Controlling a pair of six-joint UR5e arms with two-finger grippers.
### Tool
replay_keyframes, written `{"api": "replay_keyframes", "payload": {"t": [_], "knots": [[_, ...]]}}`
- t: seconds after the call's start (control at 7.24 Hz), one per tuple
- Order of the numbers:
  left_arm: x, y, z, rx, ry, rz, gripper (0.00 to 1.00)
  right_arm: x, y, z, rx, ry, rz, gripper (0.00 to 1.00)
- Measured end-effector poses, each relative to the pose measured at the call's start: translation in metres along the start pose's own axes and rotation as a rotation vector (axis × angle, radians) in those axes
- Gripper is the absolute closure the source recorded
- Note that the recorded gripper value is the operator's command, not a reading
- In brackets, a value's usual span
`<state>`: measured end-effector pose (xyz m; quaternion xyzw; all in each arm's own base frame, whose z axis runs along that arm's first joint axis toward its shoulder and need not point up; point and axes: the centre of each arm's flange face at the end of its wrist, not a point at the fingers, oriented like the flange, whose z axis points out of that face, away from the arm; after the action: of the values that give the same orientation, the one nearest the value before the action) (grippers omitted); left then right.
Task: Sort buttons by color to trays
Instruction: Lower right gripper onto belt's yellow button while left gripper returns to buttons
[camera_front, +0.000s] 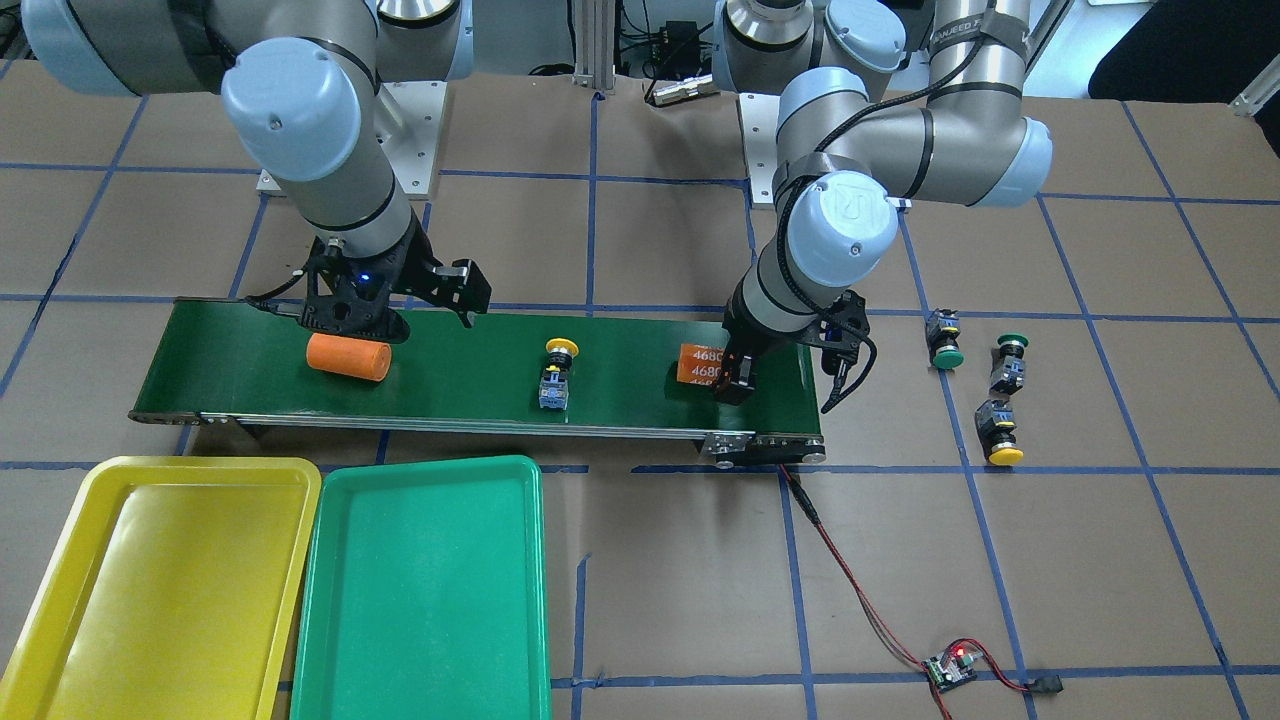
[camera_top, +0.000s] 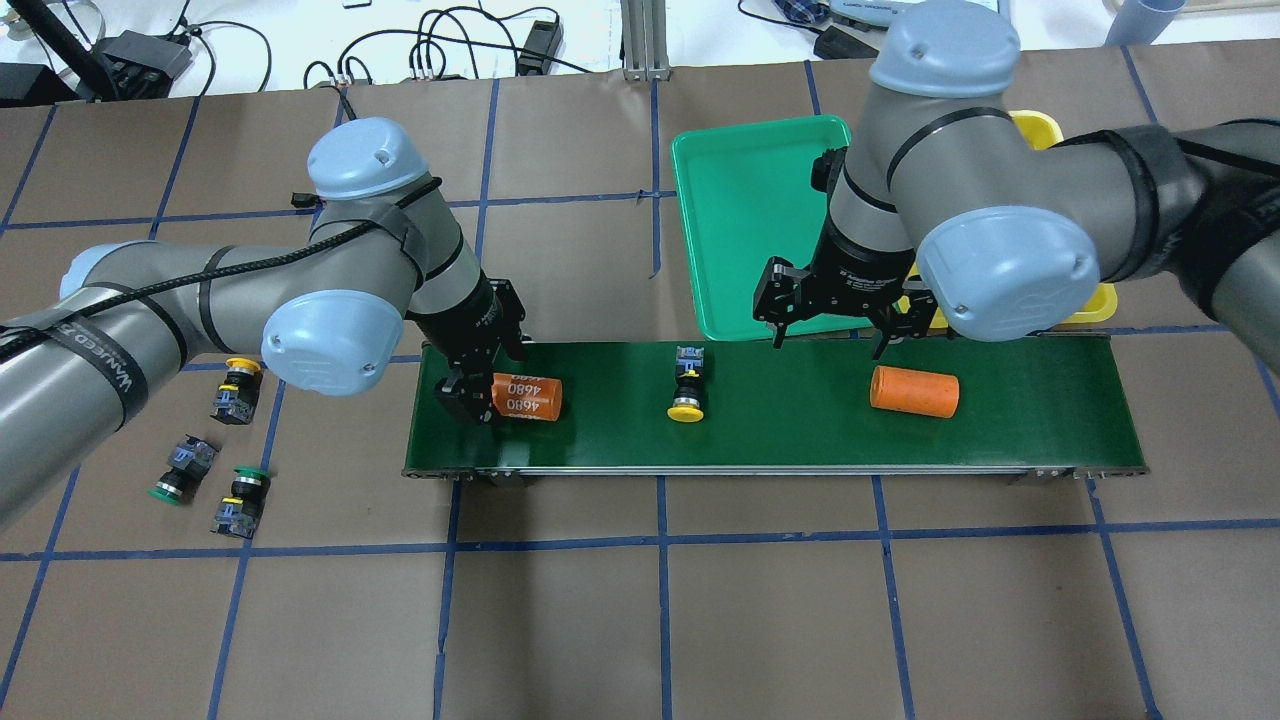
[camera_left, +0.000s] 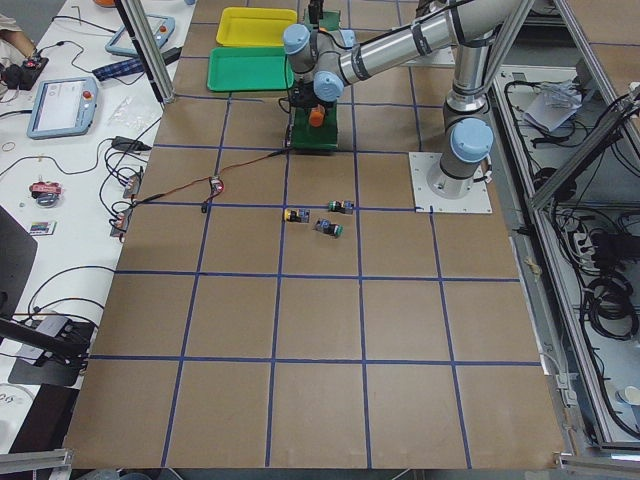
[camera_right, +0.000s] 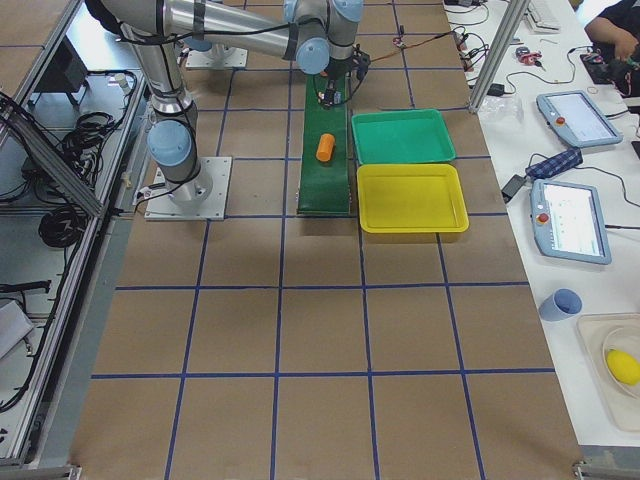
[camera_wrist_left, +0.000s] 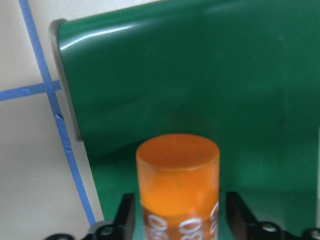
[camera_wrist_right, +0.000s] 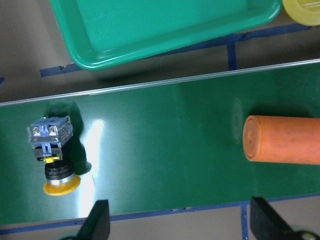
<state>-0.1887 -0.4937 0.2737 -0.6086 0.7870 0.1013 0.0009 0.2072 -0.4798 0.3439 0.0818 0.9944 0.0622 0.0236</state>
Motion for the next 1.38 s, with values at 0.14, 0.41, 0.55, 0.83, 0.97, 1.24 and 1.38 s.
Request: {"api": "replay_keyframes", "payload": {"t": [0.14, 0.41, 0.55, 0.83, 0.97, 1.24, 1.38], "knots": [[-0.001, -0.015, -0.019, 0.013, 0.027, 0.046, 0.00, -0.013, 0.001, 0.008, 0.001, -0.001, 0.017, 0.00], [-0.014, -0.081, -0.054, 0.034, 0.056, 0.189, 0.00, -0.033, 0.003, 0.024, -0.004, 0.004, 0.014, 0.00], [-0.026, -0.139, -0.068, 0.029, 0.064, 0.278, 0.00, -0.038, 0.001, 0.032, -0.010, 0.006, 0.011, 0.00], [-0.053, -0.250, -0.070, 0.036, 0.051, 0.478, 0.00, -0.045, -0.001, 0.045, -0.027, 0.006, 0.014, 0.00], [-0.058, -0.287, -0.063, 0.047, 0.026, 0.593, 0.00, -0.052, -0.002, 0.054, -0.033, 0.010, 0.006, 0.00], [-0.042, -0.340, -0.051, 0.113, -0.036, 0.820, 0.00, -0.060, -0.008, 0.074, -0.044, 0.018, -0.006, 0.33], [-0.032, -0.355, -0.040, 0.132, -0.050, 0.897, 0.00, -0.061, -0.011, 0.081, -0.049, 0.024, -0.011, 0.82]]}}
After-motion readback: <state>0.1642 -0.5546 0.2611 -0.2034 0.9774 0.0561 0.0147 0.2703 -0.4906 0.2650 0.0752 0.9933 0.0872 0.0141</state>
